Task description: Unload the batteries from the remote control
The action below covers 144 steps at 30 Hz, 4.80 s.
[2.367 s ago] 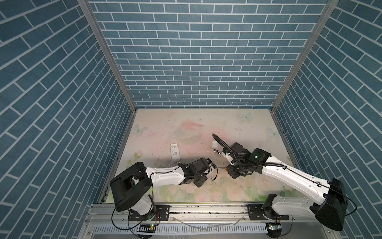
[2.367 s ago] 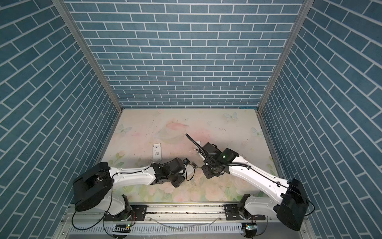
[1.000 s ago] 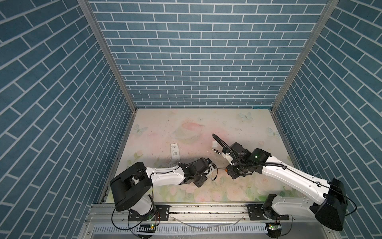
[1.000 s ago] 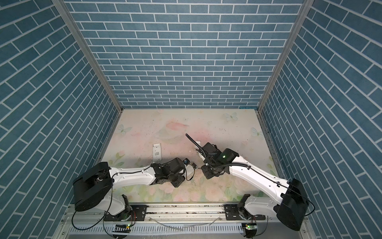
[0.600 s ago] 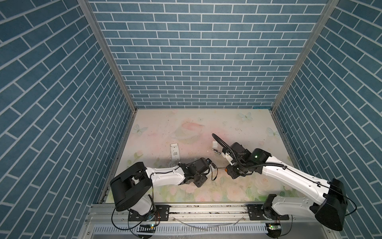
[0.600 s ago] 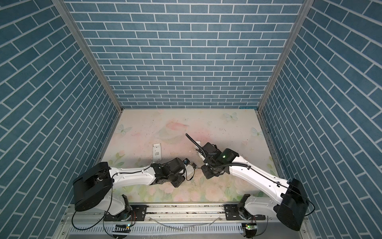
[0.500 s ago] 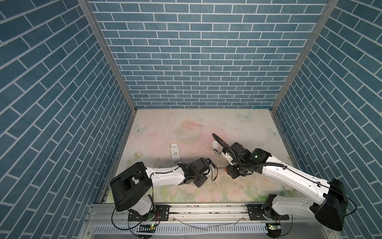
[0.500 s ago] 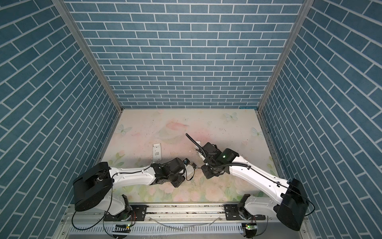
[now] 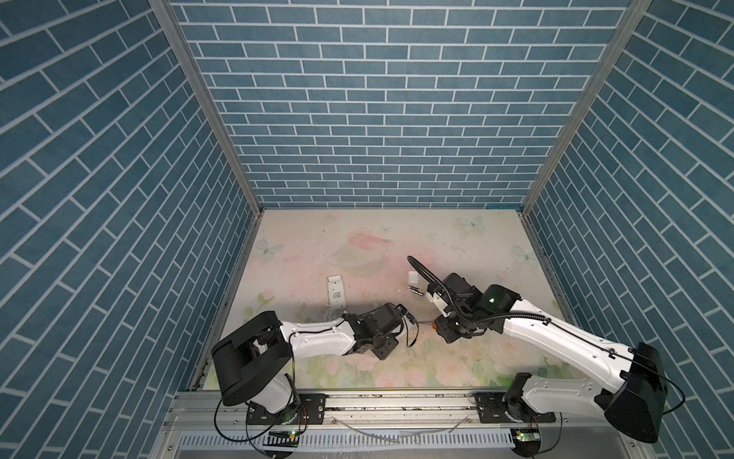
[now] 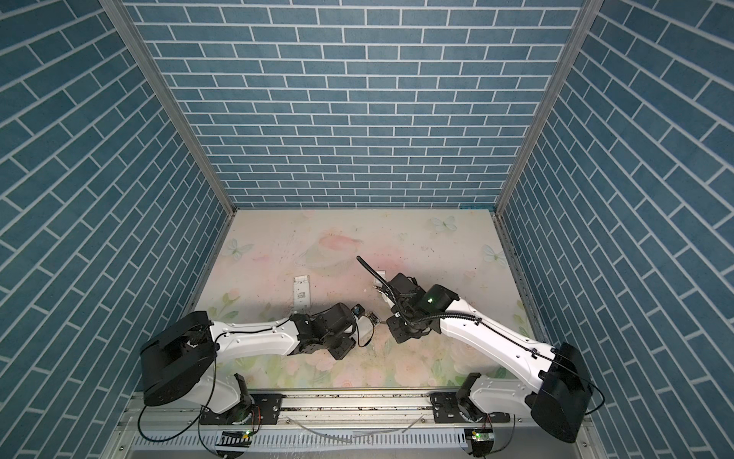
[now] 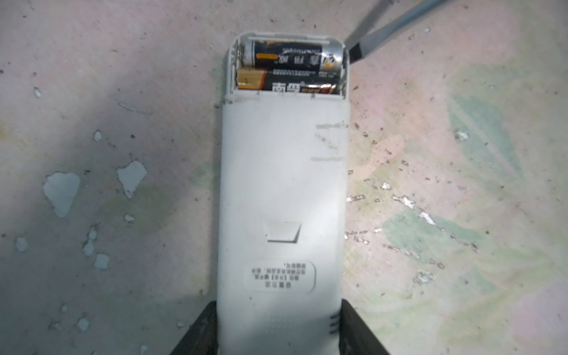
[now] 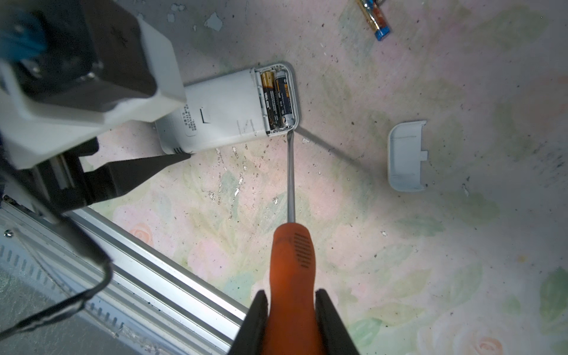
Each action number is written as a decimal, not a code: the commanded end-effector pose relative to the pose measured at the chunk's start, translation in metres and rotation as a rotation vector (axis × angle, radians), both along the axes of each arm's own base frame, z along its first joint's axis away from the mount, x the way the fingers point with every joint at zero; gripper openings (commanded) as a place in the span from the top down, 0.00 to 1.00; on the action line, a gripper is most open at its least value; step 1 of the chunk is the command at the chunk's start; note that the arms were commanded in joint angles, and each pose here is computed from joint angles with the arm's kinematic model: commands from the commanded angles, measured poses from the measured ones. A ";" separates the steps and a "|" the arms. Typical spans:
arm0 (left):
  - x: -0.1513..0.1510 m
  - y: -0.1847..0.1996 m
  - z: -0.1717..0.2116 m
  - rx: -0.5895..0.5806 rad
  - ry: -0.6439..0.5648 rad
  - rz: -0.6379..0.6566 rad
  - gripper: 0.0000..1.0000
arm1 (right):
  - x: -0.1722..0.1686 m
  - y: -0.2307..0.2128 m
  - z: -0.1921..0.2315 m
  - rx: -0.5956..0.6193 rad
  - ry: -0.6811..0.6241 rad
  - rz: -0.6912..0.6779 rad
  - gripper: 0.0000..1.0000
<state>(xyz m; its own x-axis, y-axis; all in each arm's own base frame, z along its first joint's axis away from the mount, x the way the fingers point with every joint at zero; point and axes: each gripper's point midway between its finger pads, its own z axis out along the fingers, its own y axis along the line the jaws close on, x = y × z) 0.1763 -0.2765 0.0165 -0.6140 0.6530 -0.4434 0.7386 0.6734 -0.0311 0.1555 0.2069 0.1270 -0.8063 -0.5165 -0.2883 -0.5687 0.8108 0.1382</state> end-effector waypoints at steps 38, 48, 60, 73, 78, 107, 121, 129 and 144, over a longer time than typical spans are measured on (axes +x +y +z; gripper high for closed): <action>-0.030 0.019 -0.028 0.096 0.115 -0.047 0.89 | 0.015 0.020 0.030 0.049 -0.025 0.014 1.00; -0.029 0.017 -0.028 0.097 0.113 -0.049 0.89 | 0.015 0.022 0.033 0.061 -0.022 0.013 1.00; -0.029 0.019 -0.027 0.102 0.108 -0.043 0.90 | 0.010 0.008 0.021 0.012 -0.006 -0.012 1.00; -0.029 0.020 -0.028 0.105 0.110 -0.043 0.90 | 0.001 -0.002 0.010 -0.017 0.025 -0.029 1.00; -0.029 0.020 -0.028 0.105 0.110 -0.042 0.90 | -0.003 -0.005 0.004 -0.024 0.040 -0.040 1.00; -0.029 0.020 -0.027 0.101 0.108 -0.042 0.90 | 0.000 0.000 -0.001 -0.009 0.041 -0.048 1.00; -0.030 0.020 -0.027 0.104 0.110 -0.043 0.90 | -0.003 -0.005 0.001 -0.009 0.043 -0.059 1.00; -0.029 0.019 -0.027 0.101 0.108 -0.044 0.91 | -0.004 -0.005 0.000 -0.010 0.045 -0.062 1.00; -0.029 0.020 -0.026 0.106 0.104 -0.040 0.90 | -0.006 -0.007 -0.002 -0.011 0.057 -0.068 1.00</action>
<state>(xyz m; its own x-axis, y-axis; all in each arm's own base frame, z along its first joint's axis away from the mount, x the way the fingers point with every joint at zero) 0.1751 -0.2774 0.0161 -0.6057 0.6602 -0.4442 0.7442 0.6676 -0.0226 0.1561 0.2090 0.1319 -0.8321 -0.4866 -0.2661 -0.5356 0.8297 0.1573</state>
